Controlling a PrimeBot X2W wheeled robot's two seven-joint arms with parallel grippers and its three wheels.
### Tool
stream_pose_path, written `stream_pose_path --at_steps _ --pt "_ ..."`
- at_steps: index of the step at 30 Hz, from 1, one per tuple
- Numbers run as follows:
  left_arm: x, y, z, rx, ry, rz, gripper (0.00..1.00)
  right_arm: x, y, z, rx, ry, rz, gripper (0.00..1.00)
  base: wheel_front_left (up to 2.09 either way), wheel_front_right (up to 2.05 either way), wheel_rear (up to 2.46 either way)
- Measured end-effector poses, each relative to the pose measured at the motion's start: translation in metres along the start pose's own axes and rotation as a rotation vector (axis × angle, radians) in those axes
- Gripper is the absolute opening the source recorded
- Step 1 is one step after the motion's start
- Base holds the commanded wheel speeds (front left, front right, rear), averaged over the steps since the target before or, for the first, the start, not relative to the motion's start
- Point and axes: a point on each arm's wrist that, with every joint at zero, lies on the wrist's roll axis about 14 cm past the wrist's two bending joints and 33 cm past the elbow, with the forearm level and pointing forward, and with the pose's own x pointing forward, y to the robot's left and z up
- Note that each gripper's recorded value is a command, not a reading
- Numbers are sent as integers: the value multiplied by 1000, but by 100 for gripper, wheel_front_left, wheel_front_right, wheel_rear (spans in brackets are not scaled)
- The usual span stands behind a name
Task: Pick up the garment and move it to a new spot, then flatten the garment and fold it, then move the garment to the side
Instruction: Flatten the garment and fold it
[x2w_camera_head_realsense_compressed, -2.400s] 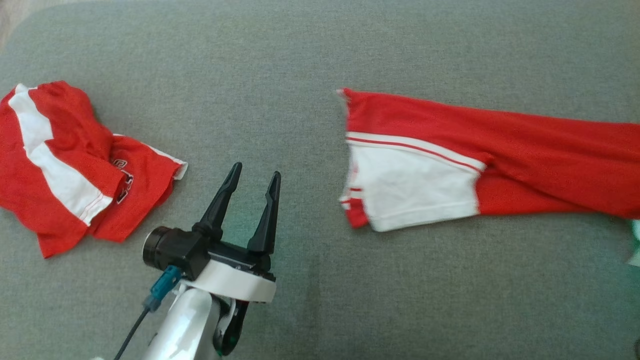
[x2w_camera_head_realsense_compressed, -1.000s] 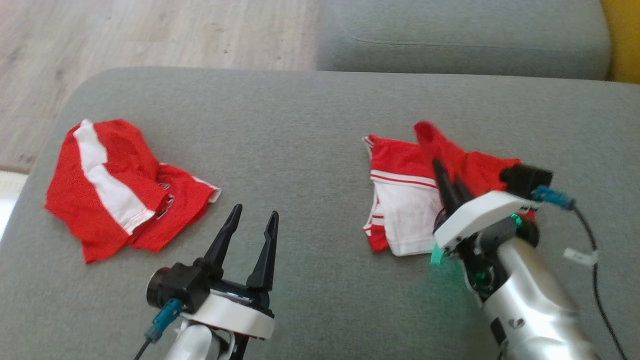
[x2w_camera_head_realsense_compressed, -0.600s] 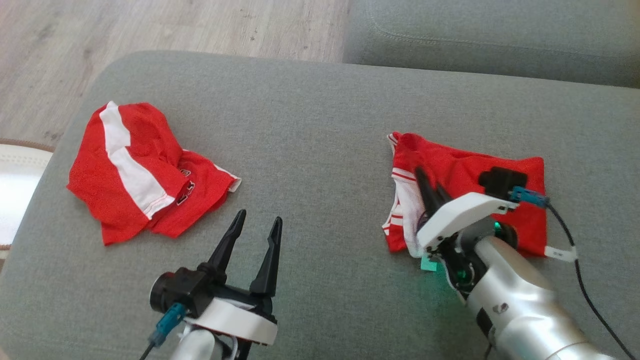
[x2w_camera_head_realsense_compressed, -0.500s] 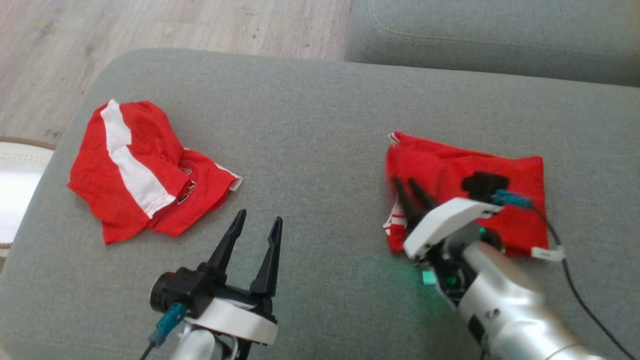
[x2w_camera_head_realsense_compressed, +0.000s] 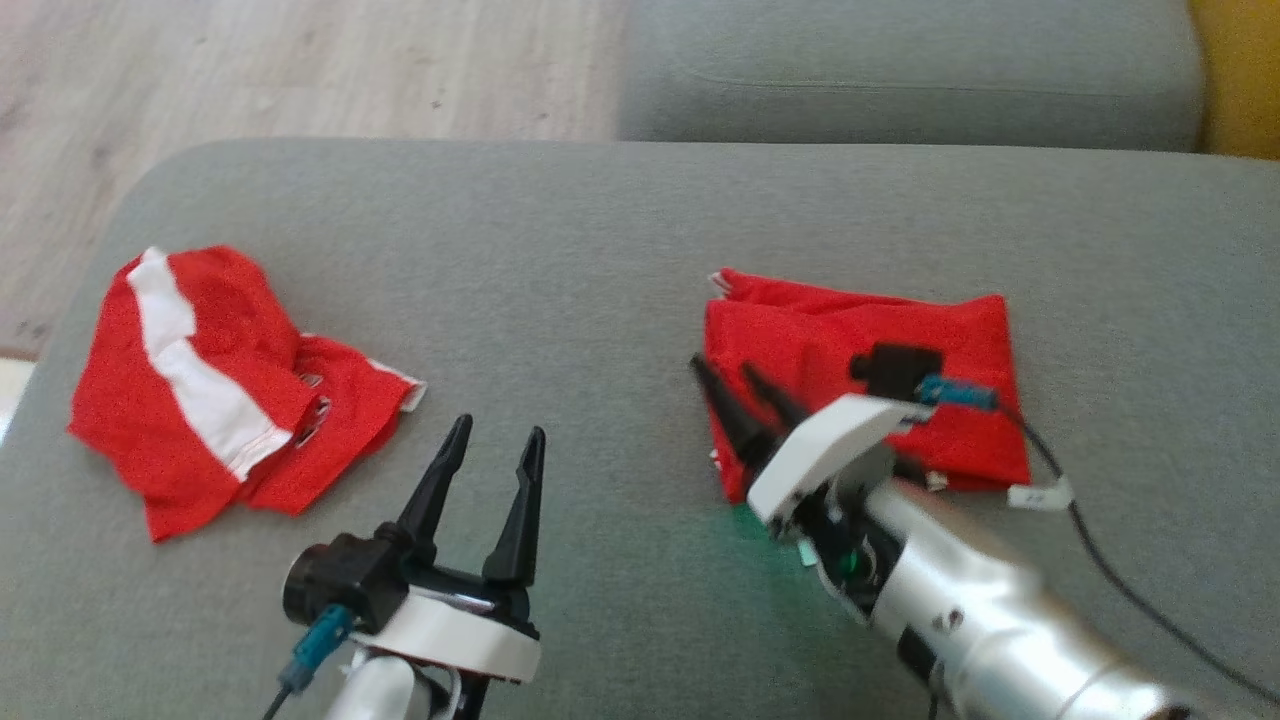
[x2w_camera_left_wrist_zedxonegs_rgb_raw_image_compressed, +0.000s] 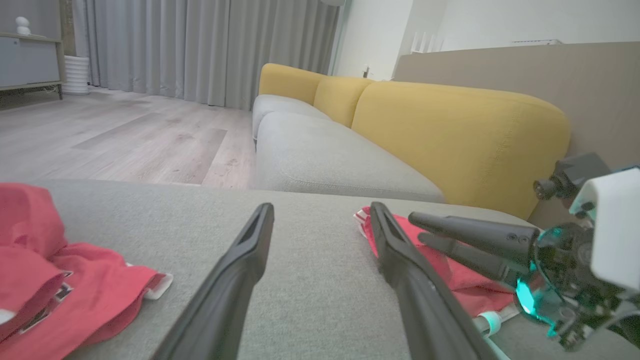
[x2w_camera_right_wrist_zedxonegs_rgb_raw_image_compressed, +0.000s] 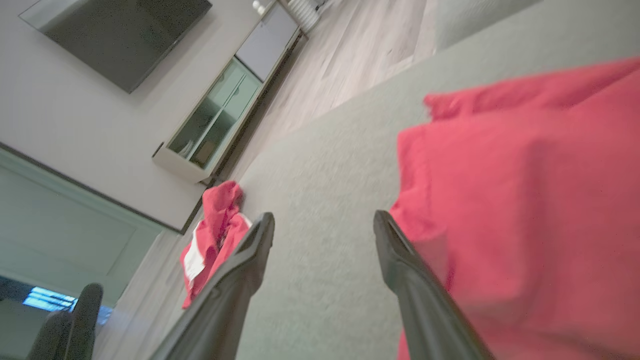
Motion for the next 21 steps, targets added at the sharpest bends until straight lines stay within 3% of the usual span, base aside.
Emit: stream_pose_path --at_steps 5,6,13,16,21 --pt "11 -10 10 -1 -33 -38 100 -11 -24 67 -162 -191 -83 100 0 0 0" --pt "14 -15 14 -1 -46 -56 100 -22 -38 94 -240 -248 -124 100 0 0 0" --pt "22 -26 22 -2 -74 -89 100 -109 -108 190 -487 -456 -356 100 0 0 0" --pt "25 -28 26 -4 -86 -94 100 -137 -119 194 -550 -518 -413 100 0 0 0" --pt "24 -26 26 -5 -89 -85 100 -165 -137 140 -537 -519 -506 100 0 0 0"
